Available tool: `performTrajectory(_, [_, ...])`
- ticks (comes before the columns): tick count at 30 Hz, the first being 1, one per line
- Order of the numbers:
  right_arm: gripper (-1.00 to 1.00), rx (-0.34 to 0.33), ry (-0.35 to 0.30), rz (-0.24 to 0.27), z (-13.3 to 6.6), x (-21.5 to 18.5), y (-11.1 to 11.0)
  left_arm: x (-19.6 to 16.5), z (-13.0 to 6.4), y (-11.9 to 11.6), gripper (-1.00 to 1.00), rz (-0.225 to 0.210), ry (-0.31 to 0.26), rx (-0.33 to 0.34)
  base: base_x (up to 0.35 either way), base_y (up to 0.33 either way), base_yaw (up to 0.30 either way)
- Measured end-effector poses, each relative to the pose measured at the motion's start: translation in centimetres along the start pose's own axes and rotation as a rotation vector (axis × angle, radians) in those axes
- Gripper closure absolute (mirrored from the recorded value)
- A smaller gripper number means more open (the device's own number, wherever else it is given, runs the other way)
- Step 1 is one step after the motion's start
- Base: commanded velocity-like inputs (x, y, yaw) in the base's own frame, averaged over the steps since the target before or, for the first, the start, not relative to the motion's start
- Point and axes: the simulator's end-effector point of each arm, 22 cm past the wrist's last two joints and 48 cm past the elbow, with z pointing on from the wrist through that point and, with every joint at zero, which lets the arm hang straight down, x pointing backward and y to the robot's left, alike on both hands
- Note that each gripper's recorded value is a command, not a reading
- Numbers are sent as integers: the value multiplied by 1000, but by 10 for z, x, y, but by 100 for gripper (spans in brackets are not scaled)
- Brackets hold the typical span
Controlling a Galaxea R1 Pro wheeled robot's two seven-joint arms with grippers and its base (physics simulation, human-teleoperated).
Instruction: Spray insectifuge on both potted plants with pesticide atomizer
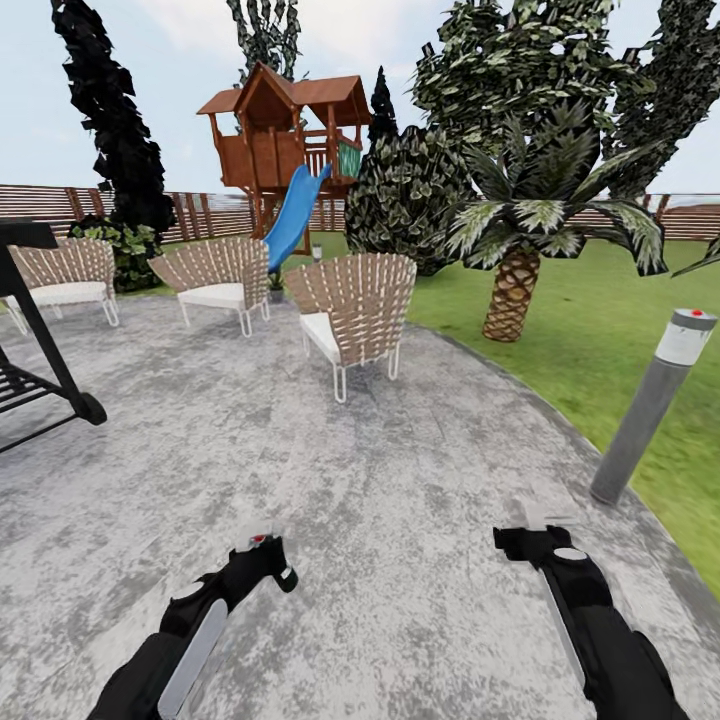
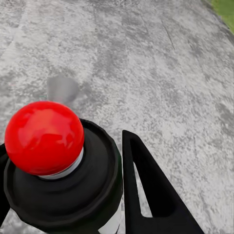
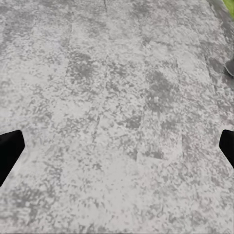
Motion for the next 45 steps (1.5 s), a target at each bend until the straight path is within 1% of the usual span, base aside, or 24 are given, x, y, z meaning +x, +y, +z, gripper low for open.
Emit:
performTrajectory(1, [-100,-69,27,-21,22,-22,48,-19,-13,32,100,-66,-54,-50,321,0,0])
performTrajectory(2, [-100,-76,-43,-26,22,-76,55,-28,-22,50,100,-93,-84,-83,321,0,0])
performTrajectory(4, [-100,-102,-49,-32,31,-108,70,-44,-50,83,100,-144,-153,-141,321,0,0])
performTrajectory(5, [-100,-136,-65,-33,27,-123,87,-49,-61,95,100,-165,-176,-165,321,0,0])
performTrajectory(6, [-100,-182,-99,-33,17,-141,110,-51,-67,104,100,-181,-191,-181,321,0,0])
performTrajectory(7, [-100,-222,-142,-34,1,-163,133,-52,-71,107,100,-195,-197,-186,321,0,0])
performTrajectory(8, [-100,-255,-168,-34,-13,-178,152,-51,-72,108,100,-212,-200,-185,321,0,81])
performTrajectory(9, [-100,-280,-163,-34,-22,-181,164,-51,-71,106,100,-227,-201,-177,321,0,188])
performTrajectory(10, [-100,-300,-145,-37,-25,-179,173,-50,-71,104,100,-242,-202,-168,321,0,226])
performTrajectory(11, [-100,-304,-129,-42,-24,-174,176,-49,-70,101,100,-250,-201,-162,321,0,249])
performTrajectory(13, [-100,-311,-63,-67,-10,-146,186,-42,-64,91,100,-280,-192,-147,321,0,262])
performTrajectory(15, [-100,-312,-51,-91,-8,-140,192,-31,-60,91,100,-291,-173,-150,321,0,265])
performTrajectory(17, [-100,-320,-60,-137,-12,-139,204,-29,-59,91,100,-294,-168,-152,321,0,266])
performTrajectory(19, [-100,-324,-64,-158,-14,-139,210,-28,-59,91,100,-295,-166,-152,321,0,266])
performTrajectory(22, [-100,-322,-62,-170,-14,-137,211,-28,-59,91,100,-296,-166,-153,322,0,267])
performTrajectory(25, [-100,-296,-56,-191,-11,-133,211,-27,-59,91,100,-297,-166,-153,322,0,267])
performTrajectory(28, [-100,-253,-48,-217,-7,-127,208,-24,-58,92,100,-300,-160,-155,322,0,267])
performTrajectory(33, [-100,-239,-41,-223,-5,-124,206,-20,-57,93,100,-301,-151,-158,322,0,267])
performTrajectory(34, [-100,-239,-33,-225,-3,-121,206,-20,-57,93,100,-301,-152,-159,322,0,267])
performTrajectory(35, [-100,-238,-13,-230,0,-112,206,-20,-57,94,100,-301,-152,-159,322,0,267])
performTrajectory(37, [-100,-202,38,-247,12,-90,199,-20,-57,93,100,-301,-152,-159,322,0,267])
performTrajectory(38, [-100,-172,44,-251,17,-86,192,-20,-57,94,100,-301,-151,-159,322,0,266])
performTrajectory(41, [-100,-110,27,-250,22,-87,180,-19,-56,94,100,-301,-150,-160,322,0,266])
performTrajectory(45, [-100,-89,20,-252,25,-87,175,-18,-56,94,100,-300,-148,-161,323,0,266])
